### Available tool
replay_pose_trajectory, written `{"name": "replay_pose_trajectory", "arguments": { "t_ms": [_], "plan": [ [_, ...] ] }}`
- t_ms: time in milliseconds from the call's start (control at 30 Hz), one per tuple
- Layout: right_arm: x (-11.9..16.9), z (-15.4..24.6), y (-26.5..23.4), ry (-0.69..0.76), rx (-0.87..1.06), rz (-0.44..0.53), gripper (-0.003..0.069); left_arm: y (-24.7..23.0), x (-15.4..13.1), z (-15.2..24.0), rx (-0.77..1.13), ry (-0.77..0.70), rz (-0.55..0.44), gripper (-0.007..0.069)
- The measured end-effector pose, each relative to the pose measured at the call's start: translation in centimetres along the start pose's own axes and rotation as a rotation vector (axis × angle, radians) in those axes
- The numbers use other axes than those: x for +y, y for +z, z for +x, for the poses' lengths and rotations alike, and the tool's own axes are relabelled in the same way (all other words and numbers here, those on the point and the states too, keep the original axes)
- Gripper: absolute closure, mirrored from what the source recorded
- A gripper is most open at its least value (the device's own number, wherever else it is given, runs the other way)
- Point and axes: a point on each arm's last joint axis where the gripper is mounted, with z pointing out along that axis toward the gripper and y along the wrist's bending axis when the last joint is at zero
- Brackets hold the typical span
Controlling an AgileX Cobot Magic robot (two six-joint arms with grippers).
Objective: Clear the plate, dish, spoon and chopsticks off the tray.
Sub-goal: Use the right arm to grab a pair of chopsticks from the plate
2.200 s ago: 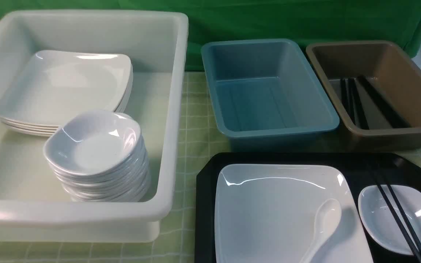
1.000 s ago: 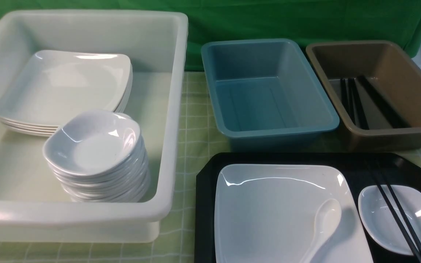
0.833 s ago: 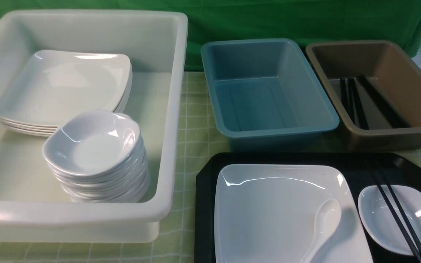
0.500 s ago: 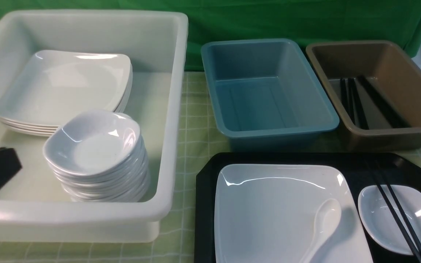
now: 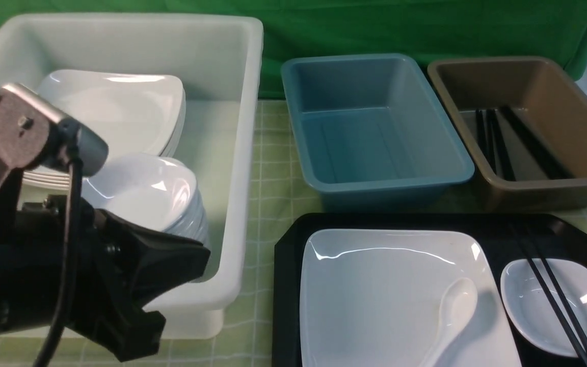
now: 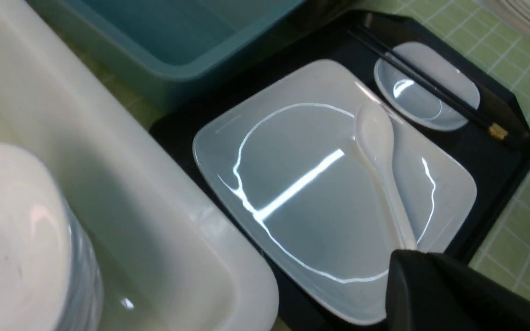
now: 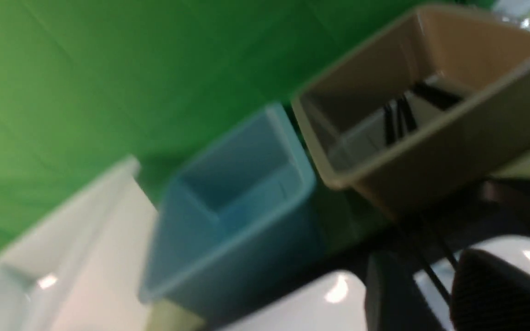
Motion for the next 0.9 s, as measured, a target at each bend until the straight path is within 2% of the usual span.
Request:
{"name": "replay_pose_trajectory", "arguments": {
  "t_ms": [67,100,167,200,300,367,433,467,500,533,667,800,900],
  "plan": [
    [0.4,-0.3,-0.1,0.005,0.036,0.002,0.0458,0.0,0.1,-0.2,-0.022,0.008,-0.008,0.0615],
    [1.3,-1.0,0.0,-0.017,0.103,0.008,0.0492,-0.1,0.2,-0.5,-0.048,0.01,-0.02,0.0615],
    [3.1,-2.6,0.4,-0.143,0.235,0.013,0.0515,-0.1,0.3,-0.8,-0.076,0.013,-0.033,0.0615],
    [4.7,-3.8,1.2,-0.243,0.375,0.02,0.0517,0.0,0.4,-0.9,-0.092,0.018,-0.042,0.0615],
    [6.4,-5.0,2.9,-0.371,0.581,0.037,0.0512,-0.1,0.4,-1.1,-0.11,0.035,-0.051,0.0615],
    [7.3,-5.4,5.7,-0.481,0.814,0.087,0.0488,-0.2,0.4,-1.2,-0.125,0.059,-0.057,0.0615],
    [7.6,-5.7,7.2,-0.521,0.912,0.117,0.0468,-0.5,0.4,-1.2,-0.134,0.078,-0.059,0.0615],
    [7.6,-5.7,8.2,-0.555,0.966,0.143,0.0447,-0.6,0.3,-1.2,-0.14,0.083,-0.059,0.0615],
    [7.1,-5.3,10.5,-0.609,1.072,0.212,0.0404,-1.1,0.1,-1.3,-0.158,0.096,-0.06,0.0615],
    [7.1,-5.5,10.6,-0.618,1.068,0.214,0.0398,-1.2,0.1,-1.3,-0.16,0.099,-0.06,0.0615],
    [5.4,-4.4,14.9,-0.729,1.2,0.36,0.0284,-2.3,-0.2,-1.3,-0.199,0.113,-0.06,0.0615],
    [3.4,-2.9,17.6,-0.706,1.277,0.429,0.0216,-2.7,-0.4,-1.2,-0.198,0.118,-0.053,0.0615],
    [1.6,-1.8,19.0,-0.678,1.322,0.47,0.0205,-2.6,-0.5,-1.1,-0.185,0.118,-0.047,0.0615]
  ]
}}
